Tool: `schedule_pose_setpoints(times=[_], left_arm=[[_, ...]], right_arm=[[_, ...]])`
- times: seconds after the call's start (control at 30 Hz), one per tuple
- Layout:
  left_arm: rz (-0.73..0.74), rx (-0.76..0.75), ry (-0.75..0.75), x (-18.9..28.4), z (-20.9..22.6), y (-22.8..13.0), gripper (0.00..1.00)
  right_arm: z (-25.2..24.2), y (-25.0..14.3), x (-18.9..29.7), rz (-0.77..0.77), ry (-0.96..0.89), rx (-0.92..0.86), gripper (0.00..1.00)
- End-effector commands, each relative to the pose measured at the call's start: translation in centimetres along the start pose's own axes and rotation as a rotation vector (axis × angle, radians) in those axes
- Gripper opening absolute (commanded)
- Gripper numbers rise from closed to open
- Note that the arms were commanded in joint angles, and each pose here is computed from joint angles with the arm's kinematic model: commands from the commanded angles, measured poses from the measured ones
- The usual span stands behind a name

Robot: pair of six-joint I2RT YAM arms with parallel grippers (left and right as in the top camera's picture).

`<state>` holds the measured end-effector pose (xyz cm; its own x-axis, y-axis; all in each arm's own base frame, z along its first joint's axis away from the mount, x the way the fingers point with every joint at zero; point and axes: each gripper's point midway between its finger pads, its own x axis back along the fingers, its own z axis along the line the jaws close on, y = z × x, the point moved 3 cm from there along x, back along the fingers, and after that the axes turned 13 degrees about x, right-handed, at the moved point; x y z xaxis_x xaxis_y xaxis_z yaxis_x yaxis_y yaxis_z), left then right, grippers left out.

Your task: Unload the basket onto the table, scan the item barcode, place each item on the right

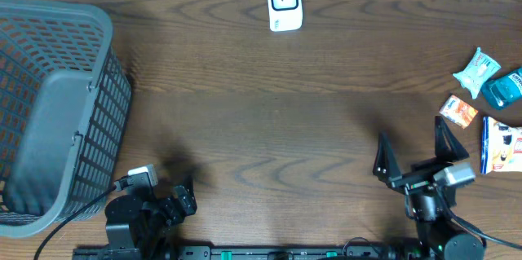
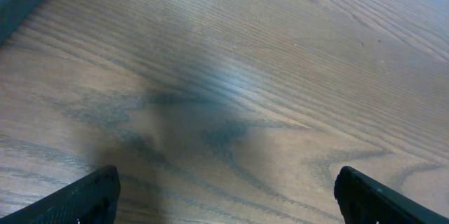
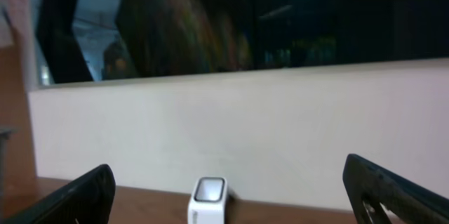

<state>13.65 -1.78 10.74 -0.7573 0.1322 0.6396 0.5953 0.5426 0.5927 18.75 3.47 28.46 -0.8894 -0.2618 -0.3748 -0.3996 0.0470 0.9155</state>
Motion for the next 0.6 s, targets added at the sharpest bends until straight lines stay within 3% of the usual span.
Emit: schedule_pose_setpoints(times=[0.0, 0.33, 0.57], left_arm=[[0.009, -0.006, -0.006, -0.1, 0.0, -0.2, 0.98], [0.008, -0.006, -0.006, -0.1, 0.0, -0.2, 0.98], [0.008, -0.006, -0.006, -0.1, 0.0, -0.2, 0.98]], right_arm=[[-0.6, -2.2, 0.2, 0.040, -0.055, -0.025, 0.99], [-2.6, -8.1, 1.3, 0.244, -0.219, -0.061, 0.99], [-2.4, -12.1, 2.7, 0.440, -0.240, -0.090, 0.99]])
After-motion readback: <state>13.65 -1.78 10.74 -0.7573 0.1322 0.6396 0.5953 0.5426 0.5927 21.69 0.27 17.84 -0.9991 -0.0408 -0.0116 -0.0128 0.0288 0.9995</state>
